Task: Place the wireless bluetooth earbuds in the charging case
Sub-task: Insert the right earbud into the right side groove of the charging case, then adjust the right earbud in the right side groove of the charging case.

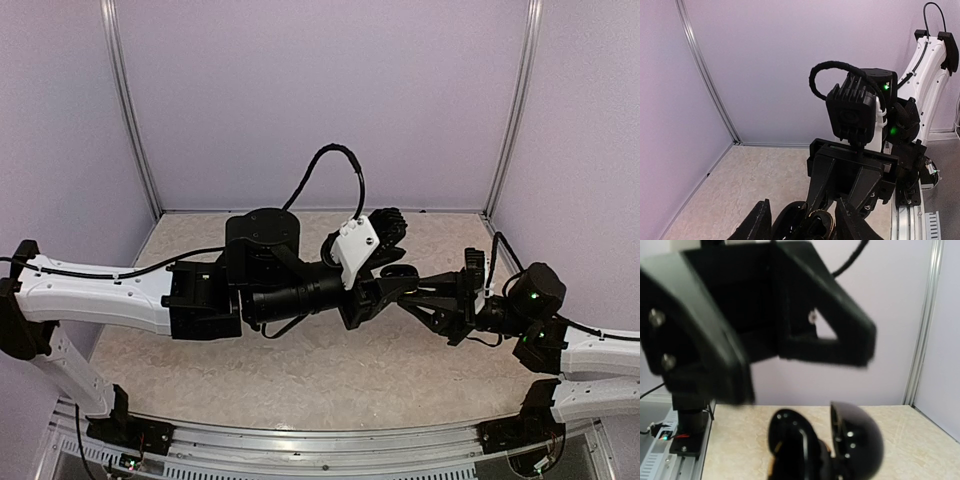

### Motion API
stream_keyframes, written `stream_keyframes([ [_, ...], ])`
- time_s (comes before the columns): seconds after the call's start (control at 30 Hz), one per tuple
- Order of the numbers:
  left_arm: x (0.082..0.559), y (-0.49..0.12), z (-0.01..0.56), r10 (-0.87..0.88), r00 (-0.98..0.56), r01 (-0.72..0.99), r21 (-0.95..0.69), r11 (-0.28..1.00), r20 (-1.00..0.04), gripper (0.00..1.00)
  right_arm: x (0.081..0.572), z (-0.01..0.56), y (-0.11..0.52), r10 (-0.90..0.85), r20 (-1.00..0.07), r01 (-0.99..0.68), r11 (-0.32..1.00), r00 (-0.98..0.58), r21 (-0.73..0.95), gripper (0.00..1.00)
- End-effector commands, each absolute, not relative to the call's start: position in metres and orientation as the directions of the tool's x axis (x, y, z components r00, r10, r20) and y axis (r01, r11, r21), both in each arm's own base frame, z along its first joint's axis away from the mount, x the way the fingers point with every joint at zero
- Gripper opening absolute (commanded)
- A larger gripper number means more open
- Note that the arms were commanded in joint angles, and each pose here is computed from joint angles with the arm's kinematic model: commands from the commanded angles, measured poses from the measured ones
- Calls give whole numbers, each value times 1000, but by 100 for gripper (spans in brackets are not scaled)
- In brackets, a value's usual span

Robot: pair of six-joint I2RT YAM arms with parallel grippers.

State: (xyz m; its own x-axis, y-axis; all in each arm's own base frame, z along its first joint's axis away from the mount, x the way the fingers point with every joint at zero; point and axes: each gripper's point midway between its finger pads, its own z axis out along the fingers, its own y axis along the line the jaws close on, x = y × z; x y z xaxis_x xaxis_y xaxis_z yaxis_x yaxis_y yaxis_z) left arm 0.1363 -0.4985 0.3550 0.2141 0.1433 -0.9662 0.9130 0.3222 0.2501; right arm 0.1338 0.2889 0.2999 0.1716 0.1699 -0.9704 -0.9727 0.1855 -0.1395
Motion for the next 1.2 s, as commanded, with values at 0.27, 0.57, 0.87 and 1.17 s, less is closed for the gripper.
stream_keyframes([
  [0.27, 116, -455, 376, 79, 300, 928, 310, 206, -951, 44, 135, 308, 286, 209, -965, -971, 209, 157, -113, 0],
  [0.57, 118, -460, 352, 154, 341, 912, 366, 184, -928, 42, 130, 311, 290, 216, -966, -980, 168, 139, -104, 0],
  [0.87, 118, -472, 338, 188, 382, 899, 411, 152, -905, 37, 127, 314, 291, 221, -966, -983, 148, 138, -106, 0],
  [1.17, 125, -477, 329, 215, 377, 894, 414, 171, -901, 37, 125, 314, 293, 218, -966, -984, 134, 143, -115, 0],
])
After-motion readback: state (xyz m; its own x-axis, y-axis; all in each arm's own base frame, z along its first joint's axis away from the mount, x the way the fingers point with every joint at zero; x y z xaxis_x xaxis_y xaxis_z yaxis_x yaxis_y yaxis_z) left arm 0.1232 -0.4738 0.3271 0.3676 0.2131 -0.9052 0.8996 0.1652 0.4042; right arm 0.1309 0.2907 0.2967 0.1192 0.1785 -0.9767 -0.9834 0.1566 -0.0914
